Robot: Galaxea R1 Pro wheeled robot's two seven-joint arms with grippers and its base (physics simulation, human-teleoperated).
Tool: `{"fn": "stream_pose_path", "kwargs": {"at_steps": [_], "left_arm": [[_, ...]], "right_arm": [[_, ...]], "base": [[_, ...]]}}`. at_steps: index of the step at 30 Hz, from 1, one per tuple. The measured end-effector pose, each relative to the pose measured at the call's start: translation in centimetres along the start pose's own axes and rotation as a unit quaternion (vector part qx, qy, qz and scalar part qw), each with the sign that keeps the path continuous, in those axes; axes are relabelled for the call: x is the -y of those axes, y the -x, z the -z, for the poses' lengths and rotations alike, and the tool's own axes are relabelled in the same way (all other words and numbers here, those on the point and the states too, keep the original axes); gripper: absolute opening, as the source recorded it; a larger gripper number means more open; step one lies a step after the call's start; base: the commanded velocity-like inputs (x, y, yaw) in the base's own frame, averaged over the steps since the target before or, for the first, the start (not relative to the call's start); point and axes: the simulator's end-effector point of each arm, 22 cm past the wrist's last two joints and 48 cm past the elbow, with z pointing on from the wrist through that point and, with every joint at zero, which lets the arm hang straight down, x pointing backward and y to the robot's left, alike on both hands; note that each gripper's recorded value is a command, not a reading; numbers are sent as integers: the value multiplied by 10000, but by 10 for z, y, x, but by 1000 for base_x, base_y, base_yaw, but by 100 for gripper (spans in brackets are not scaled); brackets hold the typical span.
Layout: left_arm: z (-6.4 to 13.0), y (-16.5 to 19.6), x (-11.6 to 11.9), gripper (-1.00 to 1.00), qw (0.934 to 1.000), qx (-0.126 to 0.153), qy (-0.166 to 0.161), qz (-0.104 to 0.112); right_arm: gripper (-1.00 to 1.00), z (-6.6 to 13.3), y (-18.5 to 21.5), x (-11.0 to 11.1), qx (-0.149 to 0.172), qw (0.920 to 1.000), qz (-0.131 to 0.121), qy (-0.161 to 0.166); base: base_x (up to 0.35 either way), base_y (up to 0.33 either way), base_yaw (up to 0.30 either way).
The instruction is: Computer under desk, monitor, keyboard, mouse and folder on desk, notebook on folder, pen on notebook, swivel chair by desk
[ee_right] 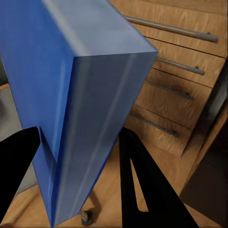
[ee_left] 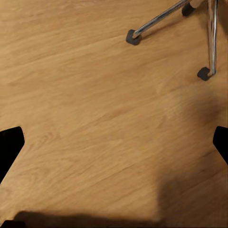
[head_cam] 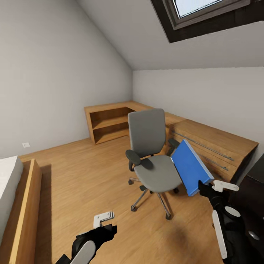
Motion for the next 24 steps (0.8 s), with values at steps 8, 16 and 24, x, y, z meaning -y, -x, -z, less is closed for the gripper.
{"fn": "stream_pose_path", "kwargs": {"at_steps": [8, 16, 24], "left_arm": [[5, 1, -7, 100, 9999, -110, 120, 20], [13, 2, -5, 100, 9997, -194, 158, -7], [17, -2, -10, 100, 9991, -324, 270, -28]], "right_arm": [[-100, 7, 18, -5, -2, 9997, -228, 87], [-100, 10, 31, 4, -13, 9990, -452, 58], [-100, 14, 38, 42, -82, 9898, -1420, -107]], "base": [[-132, 0, 0], [-1, 0, -1], [0, 0, -173]]}}
